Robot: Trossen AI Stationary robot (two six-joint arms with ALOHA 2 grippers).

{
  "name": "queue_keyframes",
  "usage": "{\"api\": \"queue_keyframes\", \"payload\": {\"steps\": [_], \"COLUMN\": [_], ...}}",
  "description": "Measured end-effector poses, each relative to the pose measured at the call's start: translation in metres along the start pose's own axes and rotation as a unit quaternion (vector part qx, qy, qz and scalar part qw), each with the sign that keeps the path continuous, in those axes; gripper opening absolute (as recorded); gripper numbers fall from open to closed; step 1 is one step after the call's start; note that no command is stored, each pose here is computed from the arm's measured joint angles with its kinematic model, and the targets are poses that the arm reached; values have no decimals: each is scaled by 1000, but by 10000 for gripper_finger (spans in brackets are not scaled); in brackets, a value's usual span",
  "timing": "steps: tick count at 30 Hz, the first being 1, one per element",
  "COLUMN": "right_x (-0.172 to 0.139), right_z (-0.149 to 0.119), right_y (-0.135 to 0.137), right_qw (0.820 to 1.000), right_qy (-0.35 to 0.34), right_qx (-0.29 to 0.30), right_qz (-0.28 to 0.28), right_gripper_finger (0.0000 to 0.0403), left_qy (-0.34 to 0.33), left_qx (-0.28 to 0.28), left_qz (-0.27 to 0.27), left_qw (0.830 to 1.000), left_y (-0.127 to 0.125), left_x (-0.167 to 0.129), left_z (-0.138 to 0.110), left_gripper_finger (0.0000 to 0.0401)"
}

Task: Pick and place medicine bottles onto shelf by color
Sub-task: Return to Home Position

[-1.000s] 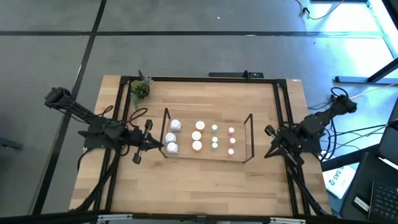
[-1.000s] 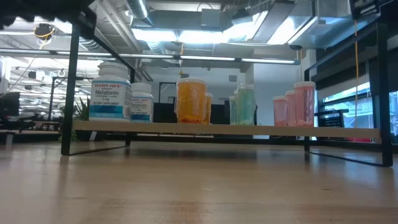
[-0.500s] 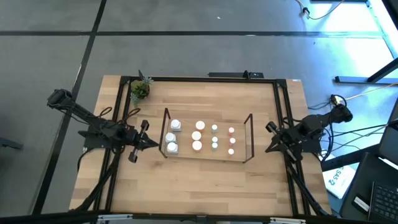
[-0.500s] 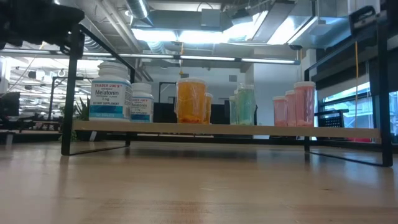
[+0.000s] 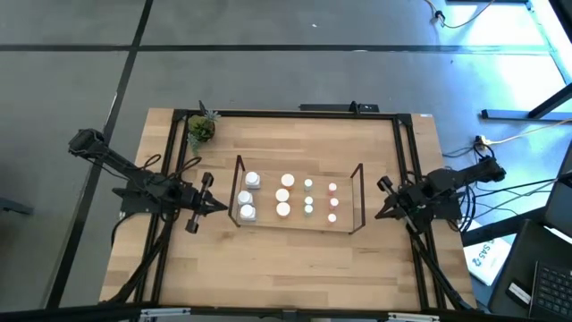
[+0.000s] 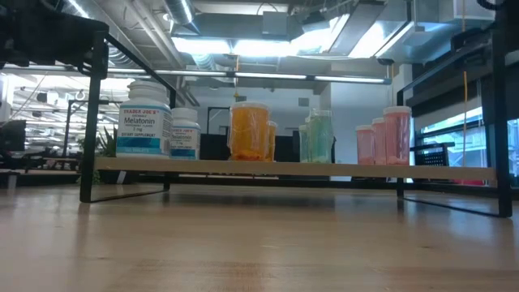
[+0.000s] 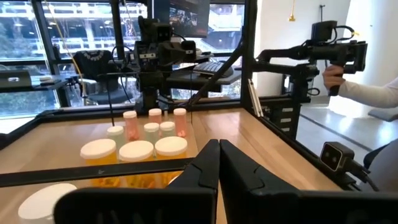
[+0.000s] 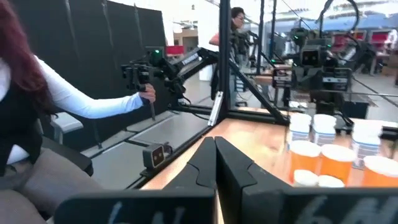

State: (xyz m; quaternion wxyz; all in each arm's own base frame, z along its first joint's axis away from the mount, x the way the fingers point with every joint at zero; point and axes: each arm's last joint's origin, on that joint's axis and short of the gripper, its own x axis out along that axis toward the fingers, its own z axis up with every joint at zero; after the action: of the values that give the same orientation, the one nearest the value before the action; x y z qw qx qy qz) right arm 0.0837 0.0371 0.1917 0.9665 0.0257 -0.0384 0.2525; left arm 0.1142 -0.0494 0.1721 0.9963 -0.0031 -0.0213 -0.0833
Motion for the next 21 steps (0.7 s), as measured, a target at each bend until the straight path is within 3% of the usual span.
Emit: {"api": "queue_keyframes", "payload": {"steps": [4, 17, 21], "right_x": [4, 4, 4], "right_z": [-16, -19, -19], "right_y": [-1, -1, -1], "right_qw": [1000, 1000, 1000], "right_qy": [-10, 3, 4], "right_qx": [0, 0, -24], "right_qz": [7, 16, 20], "right_gripper_finger": [0, 0, 7], "left_qy": [0, 25, 25], "left_qx": [0, -28, -35], "left_qz": [0, 0, 1], "left_qw": [1000, 999, 999], "left_y": [0, 0, 0], "left_x": [0, 0, 0], "left_z": [0, -5, -5], "left_gripper_finger": [0, 0, 0]}}
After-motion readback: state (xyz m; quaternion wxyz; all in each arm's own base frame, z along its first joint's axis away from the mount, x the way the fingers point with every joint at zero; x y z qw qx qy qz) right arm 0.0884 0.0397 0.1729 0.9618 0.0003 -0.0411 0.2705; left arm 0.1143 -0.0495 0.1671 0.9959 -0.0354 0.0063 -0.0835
